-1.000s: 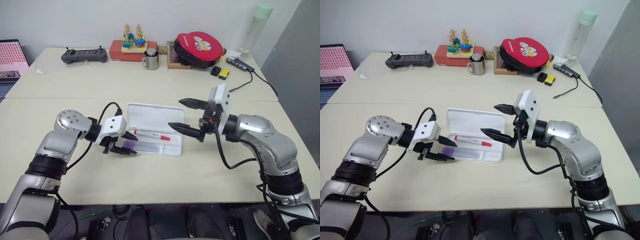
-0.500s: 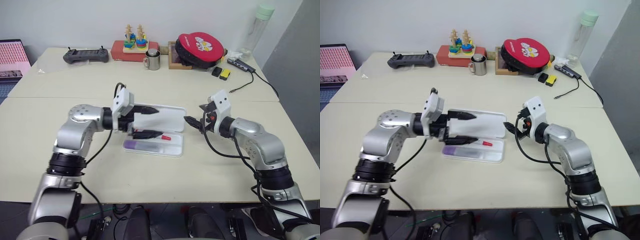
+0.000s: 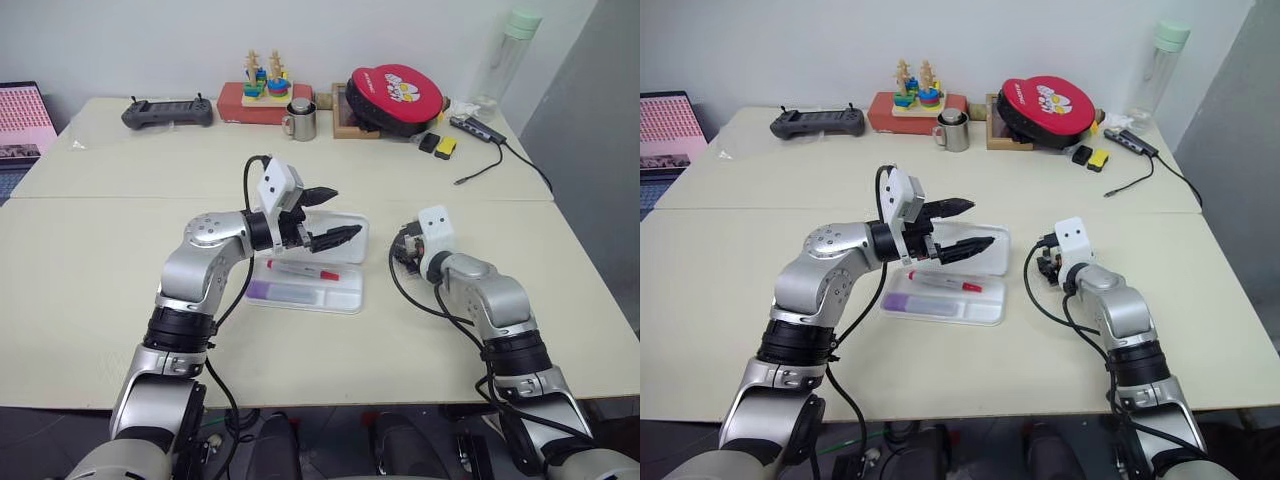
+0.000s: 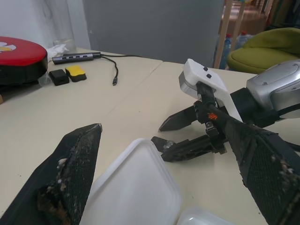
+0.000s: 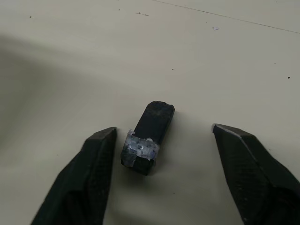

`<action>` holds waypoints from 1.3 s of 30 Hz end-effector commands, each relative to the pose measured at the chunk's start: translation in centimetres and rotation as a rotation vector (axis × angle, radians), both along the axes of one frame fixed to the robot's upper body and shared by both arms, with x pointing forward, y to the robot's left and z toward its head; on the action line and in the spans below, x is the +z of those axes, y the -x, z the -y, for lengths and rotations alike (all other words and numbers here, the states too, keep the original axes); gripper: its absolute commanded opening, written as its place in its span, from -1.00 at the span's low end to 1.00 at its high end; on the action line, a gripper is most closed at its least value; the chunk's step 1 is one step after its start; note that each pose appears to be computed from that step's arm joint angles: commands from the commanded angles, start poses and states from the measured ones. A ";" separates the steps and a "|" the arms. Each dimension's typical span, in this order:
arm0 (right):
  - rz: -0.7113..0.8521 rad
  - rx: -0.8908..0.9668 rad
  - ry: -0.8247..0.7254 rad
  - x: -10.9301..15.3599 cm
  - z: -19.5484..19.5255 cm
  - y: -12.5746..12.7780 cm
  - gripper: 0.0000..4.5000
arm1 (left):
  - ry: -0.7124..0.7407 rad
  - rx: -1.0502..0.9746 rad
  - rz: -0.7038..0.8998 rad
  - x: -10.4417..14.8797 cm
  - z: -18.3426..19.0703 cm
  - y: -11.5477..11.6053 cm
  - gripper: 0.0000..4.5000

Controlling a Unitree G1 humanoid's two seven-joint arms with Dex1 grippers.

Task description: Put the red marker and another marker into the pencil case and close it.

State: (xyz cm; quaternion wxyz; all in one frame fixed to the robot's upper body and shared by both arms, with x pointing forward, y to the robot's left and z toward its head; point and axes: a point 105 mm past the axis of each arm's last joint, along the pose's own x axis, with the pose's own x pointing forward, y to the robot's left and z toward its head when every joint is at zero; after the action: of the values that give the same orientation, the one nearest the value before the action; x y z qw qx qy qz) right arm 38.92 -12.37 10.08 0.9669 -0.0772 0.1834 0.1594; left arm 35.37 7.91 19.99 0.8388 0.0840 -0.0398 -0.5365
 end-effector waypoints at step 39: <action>0.046 0.911 0.037 3.0 -8.8 8.6 -0.88 | -0.243 -0.086 -0.133 -1.8 -9.4 6.4 1.00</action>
State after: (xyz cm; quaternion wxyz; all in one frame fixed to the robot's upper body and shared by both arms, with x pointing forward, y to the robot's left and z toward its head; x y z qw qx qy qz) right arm 30.10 -3.99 13.40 0.8035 -0.1554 0.1173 0.5625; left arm 29.48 18.09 17.09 0.8059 0.1446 0.1010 -0.5652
